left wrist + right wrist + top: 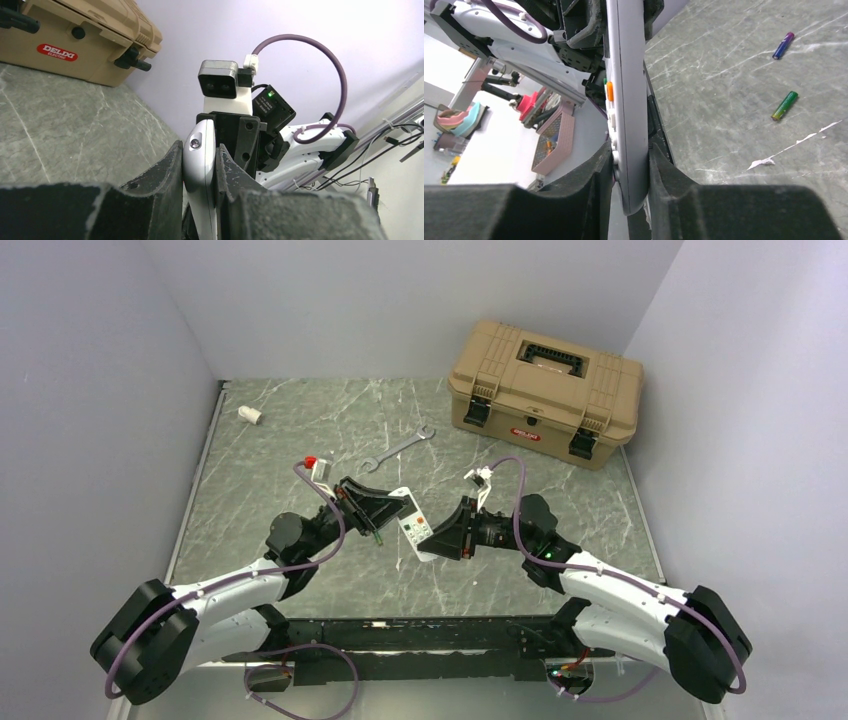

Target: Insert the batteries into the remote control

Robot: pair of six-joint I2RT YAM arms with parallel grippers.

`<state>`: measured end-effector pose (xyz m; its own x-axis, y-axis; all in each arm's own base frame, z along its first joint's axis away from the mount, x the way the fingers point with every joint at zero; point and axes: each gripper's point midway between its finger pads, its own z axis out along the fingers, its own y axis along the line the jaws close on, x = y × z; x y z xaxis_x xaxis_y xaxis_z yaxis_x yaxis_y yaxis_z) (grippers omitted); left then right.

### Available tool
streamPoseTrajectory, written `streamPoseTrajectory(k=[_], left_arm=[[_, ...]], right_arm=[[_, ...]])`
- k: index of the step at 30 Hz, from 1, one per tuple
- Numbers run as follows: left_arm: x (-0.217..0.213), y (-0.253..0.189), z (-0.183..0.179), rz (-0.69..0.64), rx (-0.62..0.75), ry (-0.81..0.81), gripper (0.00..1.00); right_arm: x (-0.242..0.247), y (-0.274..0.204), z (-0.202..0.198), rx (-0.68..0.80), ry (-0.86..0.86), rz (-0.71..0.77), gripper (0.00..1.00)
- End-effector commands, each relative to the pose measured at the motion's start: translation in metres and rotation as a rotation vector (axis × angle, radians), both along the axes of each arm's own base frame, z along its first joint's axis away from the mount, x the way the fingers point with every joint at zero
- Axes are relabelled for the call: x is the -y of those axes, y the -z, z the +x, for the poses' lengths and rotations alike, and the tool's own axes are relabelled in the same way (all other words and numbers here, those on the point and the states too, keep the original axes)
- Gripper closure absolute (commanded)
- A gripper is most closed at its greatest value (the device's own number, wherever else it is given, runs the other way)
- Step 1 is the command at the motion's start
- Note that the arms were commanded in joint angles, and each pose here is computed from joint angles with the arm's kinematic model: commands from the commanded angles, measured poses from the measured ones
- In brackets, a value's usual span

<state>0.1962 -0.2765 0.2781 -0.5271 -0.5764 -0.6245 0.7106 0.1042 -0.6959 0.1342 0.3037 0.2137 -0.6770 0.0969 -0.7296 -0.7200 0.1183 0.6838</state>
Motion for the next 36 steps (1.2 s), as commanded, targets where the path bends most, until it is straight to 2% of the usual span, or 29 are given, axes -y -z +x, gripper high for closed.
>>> streamPoseTrajectory(k=[1, 3, 4, 6, 9, 12, 14, 16, 21, 25, 29, 36], left_arm=[[-0.007, -0.029, 0.003, -0.056, 0.091, -0.031, 1.00], [-0.008, -0.030, 0.004, -0.059, 0.093, -0.039, 1.00], [-0.009, -0.031, 0.005, -0.060, 0.094, -0.042, 0.96], [-0.009, -0.031, 0.007, -0.059, 0.090, -0.047, 0.81], [-0.011, -0.029, 0.010, -0.047, 0.077, -0.063, 0.50], [-0.013, -0.023, 0.015, -0.012, 0.039, -0.095, 0.30], [-0.013, -0.017, 0.021, 0.038, 0.004, -0.119, 0.11], [-0.014, -0.009, 0.026, 0.115, -0.027, -0.145, 0.01], [-0.028, 0.002, 0.042, 0.291, -0.166, -0.278, 0.01], [-0.032, 0.007, 0.053, 0.428, -0.328, -0.346, 0.01], [-0.028, 0.010, 0.054, 0.546, -0.430, -0.384, 0.01], [-0.021, 0.003, 0.059, 0.624, -0.534, -0.433, 0.01]], right_arm=[[0.001, -0.026, -0.009, 0.073, -0.041, 0.084, 0.85], [0.001, -0.027, -0.009, 0.074, -0.043, 0.086, 0.90], [0.001, -0.028, -0.009, 0.076, -0.043, 0.087, 0.93], [0.001, -0.030, -0.009, 0.075, -0.044, 0.091, 0.99], [0.001, -0.030, -0.006, 0.080, -0.030, 0.075, 1.00], [0.002, -0.023, 0.020, 0.086, 0.100, -0.029, 1.00], [0.007, -0.012, 0.034, 0.090, 0.165, -0.124, 1.00], [0.011, -0.012, 0.046, 0.118, 0.220, -0.191, 1.00], [0.033, -0.013, 0.079, 0.174, 0.401, -0.364, 1.00], [0.055, -0.006, 0.104, 0.203, 0.578, -0.523, 1.00], [0.061, -0.001, 0.111, 0.273, 0.664, -0.666, 1.00], [0.051, -0.016, 0.093, 0.412, 0.718, -0.689, 1.00]])
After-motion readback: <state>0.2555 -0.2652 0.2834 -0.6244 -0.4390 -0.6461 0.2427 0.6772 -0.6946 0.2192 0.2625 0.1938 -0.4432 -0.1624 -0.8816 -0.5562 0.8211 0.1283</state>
